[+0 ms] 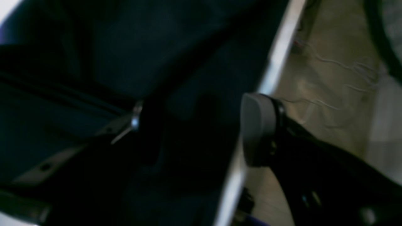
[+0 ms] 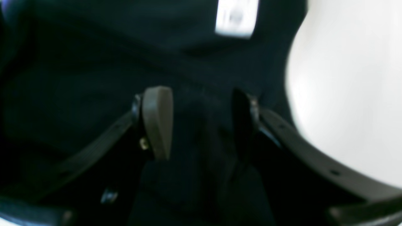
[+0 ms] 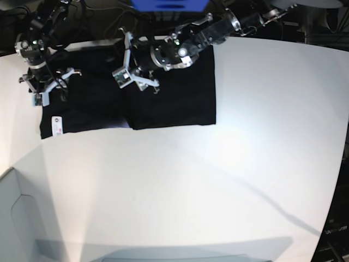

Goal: Fold the T-shirt properly

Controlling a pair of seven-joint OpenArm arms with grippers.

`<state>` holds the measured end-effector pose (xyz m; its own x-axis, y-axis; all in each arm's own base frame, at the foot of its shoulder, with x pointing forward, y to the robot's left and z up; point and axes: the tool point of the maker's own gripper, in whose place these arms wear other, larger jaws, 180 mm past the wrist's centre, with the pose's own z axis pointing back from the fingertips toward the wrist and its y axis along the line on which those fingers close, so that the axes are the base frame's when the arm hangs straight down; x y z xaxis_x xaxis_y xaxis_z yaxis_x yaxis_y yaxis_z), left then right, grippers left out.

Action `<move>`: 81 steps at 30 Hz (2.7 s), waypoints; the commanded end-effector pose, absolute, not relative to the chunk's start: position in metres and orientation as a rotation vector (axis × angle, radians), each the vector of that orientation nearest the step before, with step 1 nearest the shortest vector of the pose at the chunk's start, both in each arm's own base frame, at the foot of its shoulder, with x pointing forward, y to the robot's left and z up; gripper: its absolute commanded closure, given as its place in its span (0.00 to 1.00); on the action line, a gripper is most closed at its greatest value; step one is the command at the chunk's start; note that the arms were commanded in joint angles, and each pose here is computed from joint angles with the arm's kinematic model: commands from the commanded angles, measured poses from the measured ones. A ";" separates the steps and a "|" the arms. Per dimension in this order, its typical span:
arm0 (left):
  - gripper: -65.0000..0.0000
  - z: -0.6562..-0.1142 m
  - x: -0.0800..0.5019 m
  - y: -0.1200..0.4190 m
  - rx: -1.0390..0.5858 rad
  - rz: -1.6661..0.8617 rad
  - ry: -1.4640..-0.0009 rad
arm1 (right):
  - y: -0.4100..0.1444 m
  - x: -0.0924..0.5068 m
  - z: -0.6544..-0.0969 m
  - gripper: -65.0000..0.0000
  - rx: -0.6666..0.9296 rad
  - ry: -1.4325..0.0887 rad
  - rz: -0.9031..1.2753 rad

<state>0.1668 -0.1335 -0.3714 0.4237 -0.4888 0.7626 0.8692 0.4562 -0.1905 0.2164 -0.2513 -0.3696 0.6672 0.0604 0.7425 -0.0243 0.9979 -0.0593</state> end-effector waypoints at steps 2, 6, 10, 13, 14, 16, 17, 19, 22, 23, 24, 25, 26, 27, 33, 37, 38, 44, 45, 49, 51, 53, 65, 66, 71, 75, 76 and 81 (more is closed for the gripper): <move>0.42 -0.346 0.173 -0.137 -0.672 -0.927 -0.771 | -0.264 0.225 -0.348 0.51 -0.086 -0.911 0.043; 0.42 -0.337 0.192 -0.095 -0.596 -0.885 -0.822 | -0.286 0.228 -0.341 0.43 -0.129 -0.939 -0.019; 0.42 -0.347 0.217 -0.018 -0.436 -0.742 -0.825 | -0.297 0.227 -0.353 0.39 -0.123 -0.907 -0.034; 0.42 -0.359 0.230 0.041 -0.319 -0.591 -0.810 | -0.301 0.231 -0.365 0.38 -0.099 -0.889 -0.057; 0.42 -0.361 0.234 0.062 -0.278 -0.534 -0.810 | -0.302 0.231 -0.370 0.38 -0.091 -0.881 -0.063; 0.42 -0.363 0.239 0.098 -0.206 -0.445 -0.811 | -0.307 0.229 -0.379 0.38 -0.082 -0.858 -0.069; 0.42 -0.363 0.239 0.111 -0.182 -0.407 -0.811 | -0.307 0.227 -0.385 0.38 -0.073 -0.841 -0.076; 0.42 -0.364 0.241 0.130 -0.147 -0.337 -0.814 | -0.310 0.229 -0.391 0.38 -0.060 -0.832 -0.088; 0.42 -0.383 0.238 0.148 -0.122 -0.251 -0.772 | -0.311 0.229 -0.405 0.39 -0.033 -0.804 -0.110; 0.42 -0.392 0.236 0.149 -0.124 -0.231 -0.750 | -0.311 0.228 -0.410 0.39 -0.026 -0.793 -0.116; 0.42 -0.399 0.233 0.150 -0.126 -0.217 -0.732 | -0.314 0.226 -0.413 0.39 -0.025 -0.782 -0.118; 0.42 -0.403 0.235 0.148 -0.131 -0.210 -0.728 | -0.316 0.225 -0.417 0.39 -0.022 -0.770 -0.122; 0.42 -0.407 0.237 0.147 -0.135 -0.199 -0.717 | -0.315 0.223 -0.422 0.39 -0.013 -0.758 -0.128; 0.42 -0.411 0.238 0.145 -0.141 -0.185 -0.712 | -0.315 0.221 -0.425 0.39 -0.008 -0.750 -0.130; 0.42 -0.426 0.243 0.135 -0.170 -0.134 -0.688 | -0.311 0.210 -0.441 0.44 0.018 -0.704 -0.146; 0.42 -0.428 0.245 0.129 -0.184 -0.119 -0.686 | -0.307 0.204 -0.452 0.75 0.040 -0.670 -0.159; 0.42 -0.428 0.244 0.128 -0.186 -0.117 -0.685 | -0.307 0.204 -0.453 0.86 0.041 -0.668 -0.160; 0.42 -0.428 0.245 0.120 -0.209 -0.100 -0.689 | -0.308 0.211 -0.440 1.00 0.022 -0.706 -0.144; 0.42 -0.428 0.246 0.119 -0.210 -0.100 -0.690 | -0.309 0.215 -0.433 1.00 0.009 -0.724 -0.133; 0.42 -0.424 0.253 0.109 -0.229 -0.099 -0.706 | -0.301 0.235 -0.391 1.00 -0.039 -0.843 -0.090; 0.42 -0.428 0.250 0.105 -0.236 -0.096 -0.694 | -0.291 0.244 -0.366 1.00 -0.061 -0.912 -0.072; 0.42 -0.431 0.253 0.105 -0.239 -0.089 -0.689 | -0.274 0.246 -0.349 1.00 -0.067 -0.957 -0.045; 0.42 -0.438 0.258 0.108 -0.232 -0.079 -0.674 | -0.101 0.253 -0.312 1.00 0.237 -1.057 0.255; 0.42 -0.438 0.258 0.108 -0.232 -0.079 -0.674 | -0.081 0.252 -0.311 1.00 0.285 -1.057 0.293; 0.42 -0.438 0.258 0.109 -0.228 -0.078 -0.674 | 0.014 0.243 -0.284 1.00 0.526 -1.127 0.460; 0.42 -0.438 0.259 0.111 -0.221 -0.075 -0.675 | 0.052 0.231 -0.282 1.00 0.618 -1.107 0.557; 0.42 -0.438 0.259 0.112 -0.220 -0.074 -0.676 | 0.058 0.226 -0.286 1.00 0.632 -1.089 0.587; 0.42 -0.437 0.259 0.112 -0.223 -0.070 -0.676 | 0.075 0.216 -0.321 1.00 0.670 -0.979 0.707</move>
<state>0.2729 0.1070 -0.4243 0.7252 0.0216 0.6882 0.1541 0.9691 -0.1928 0.2120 0.0710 -0.3347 0.4101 0.2667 0.8722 -0.7758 0.6048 0.1799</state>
